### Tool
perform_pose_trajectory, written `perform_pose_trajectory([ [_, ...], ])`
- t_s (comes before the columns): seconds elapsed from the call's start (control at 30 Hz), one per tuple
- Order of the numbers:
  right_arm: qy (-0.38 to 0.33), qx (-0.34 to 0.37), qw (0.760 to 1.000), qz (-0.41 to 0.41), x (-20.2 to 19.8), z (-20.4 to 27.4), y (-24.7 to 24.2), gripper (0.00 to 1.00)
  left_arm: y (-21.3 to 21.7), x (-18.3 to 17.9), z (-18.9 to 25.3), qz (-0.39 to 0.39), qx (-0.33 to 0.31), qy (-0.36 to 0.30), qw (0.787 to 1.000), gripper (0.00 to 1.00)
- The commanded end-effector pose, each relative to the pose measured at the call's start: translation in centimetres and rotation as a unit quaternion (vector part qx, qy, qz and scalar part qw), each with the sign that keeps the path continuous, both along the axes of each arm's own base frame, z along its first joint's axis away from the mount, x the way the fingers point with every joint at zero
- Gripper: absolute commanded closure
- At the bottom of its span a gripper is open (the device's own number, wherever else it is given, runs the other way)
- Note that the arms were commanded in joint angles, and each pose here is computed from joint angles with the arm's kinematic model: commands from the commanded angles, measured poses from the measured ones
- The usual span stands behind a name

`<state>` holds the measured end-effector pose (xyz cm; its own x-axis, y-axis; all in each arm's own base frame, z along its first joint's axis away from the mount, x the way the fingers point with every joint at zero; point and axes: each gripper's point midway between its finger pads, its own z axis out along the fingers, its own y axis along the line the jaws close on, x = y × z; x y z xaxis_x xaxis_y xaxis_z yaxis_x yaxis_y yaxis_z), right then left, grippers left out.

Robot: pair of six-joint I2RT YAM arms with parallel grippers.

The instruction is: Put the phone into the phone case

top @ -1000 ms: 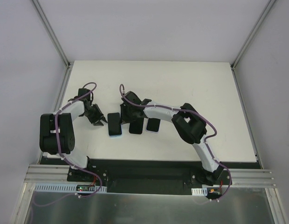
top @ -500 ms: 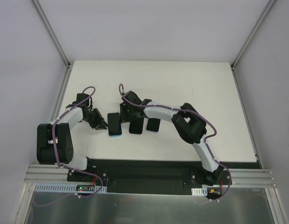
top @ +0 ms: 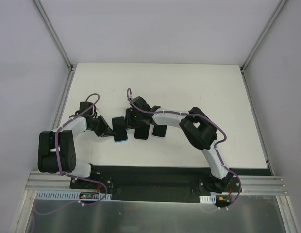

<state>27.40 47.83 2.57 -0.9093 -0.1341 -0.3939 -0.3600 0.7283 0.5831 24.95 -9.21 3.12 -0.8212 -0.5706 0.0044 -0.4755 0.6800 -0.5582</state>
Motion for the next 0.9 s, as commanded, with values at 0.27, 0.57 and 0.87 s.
perform_pose_trajectory([
  [0.27,0.061,-0.044,0.997,0.018,-3.7,-4.2,-2.1,0.73,-1.9,-1.6,-0.2,0.022,-0.027,0.005,0.999,0.87],
  [0.57,0.055,-0.034,0.998,0.023,-3.2,-3.3,-2.6,0.68,0.3,0.7,2.1,0.033,0.035,-0.023,0.999,0.66],
  [0.87,0.062,-0.029,0.998,0.009,-2.6,-3.5,-3.0,0.56,0.7,2.6,0.2,0.000,0.047,0.002,0.999,0.72],
])
